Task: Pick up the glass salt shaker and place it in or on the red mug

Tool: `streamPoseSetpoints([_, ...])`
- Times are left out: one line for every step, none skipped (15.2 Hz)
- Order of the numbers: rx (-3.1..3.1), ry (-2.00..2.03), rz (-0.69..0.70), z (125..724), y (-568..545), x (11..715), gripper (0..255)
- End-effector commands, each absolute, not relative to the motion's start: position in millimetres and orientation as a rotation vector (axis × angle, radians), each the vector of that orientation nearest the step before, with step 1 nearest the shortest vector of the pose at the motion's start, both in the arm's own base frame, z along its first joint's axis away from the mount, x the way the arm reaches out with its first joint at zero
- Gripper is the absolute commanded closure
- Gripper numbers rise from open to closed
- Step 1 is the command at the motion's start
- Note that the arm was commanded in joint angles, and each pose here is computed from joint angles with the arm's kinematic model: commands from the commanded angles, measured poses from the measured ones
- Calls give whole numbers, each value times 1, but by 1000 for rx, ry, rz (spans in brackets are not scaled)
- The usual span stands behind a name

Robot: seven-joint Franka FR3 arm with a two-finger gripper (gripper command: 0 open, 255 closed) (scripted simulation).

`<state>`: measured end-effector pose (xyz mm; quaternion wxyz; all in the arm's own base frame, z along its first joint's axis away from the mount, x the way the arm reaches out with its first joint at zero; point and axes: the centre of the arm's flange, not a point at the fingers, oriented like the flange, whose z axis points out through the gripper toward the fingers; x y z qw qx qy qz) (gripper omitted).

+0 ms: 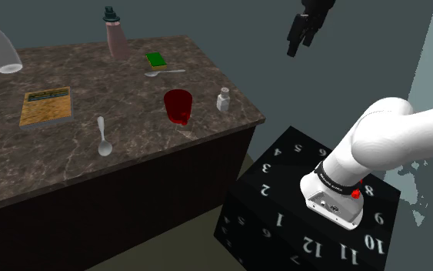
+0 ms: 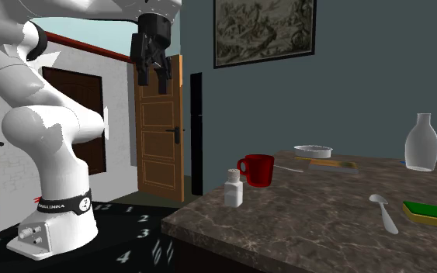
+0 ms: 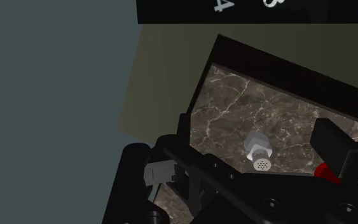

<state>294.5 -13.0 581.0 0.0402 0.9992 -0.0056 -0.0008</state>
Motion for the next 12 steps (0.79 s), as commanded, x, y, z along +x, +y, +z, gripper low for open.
streamPoseSetpoints([3061,-17,-2,581,-13,294,0])
streamPoseSetpoints([3065,-23,-2,572,-10,303,0])
streamPoseSetpoints([3069,-29,-2,563,-7,312,0])
streamPoseSetpoints([3074,-35,-2,554,-5,321,0])
streamPoseSetpoints([3078,-40,-2,545,-2,330,0])
streamPoseSetpoints([3082,-46,-1,536,1,339,0])
streamPoseSetpoints([3086,-52,-1,527,4,348,0])
streamPoseSetpoints([3090,-58,-1,518,7,357,0])
streamPoseSetpoints([3094,-64,-1,509,10,366,0])
streamPoseSetpoints([3098,-70,0,500,13,375,0])
streamPoseSetpoints([3102,-76,0,491,16,384,0])
streamPoseSetpoints([3107,-82,0,483,18,393,0])
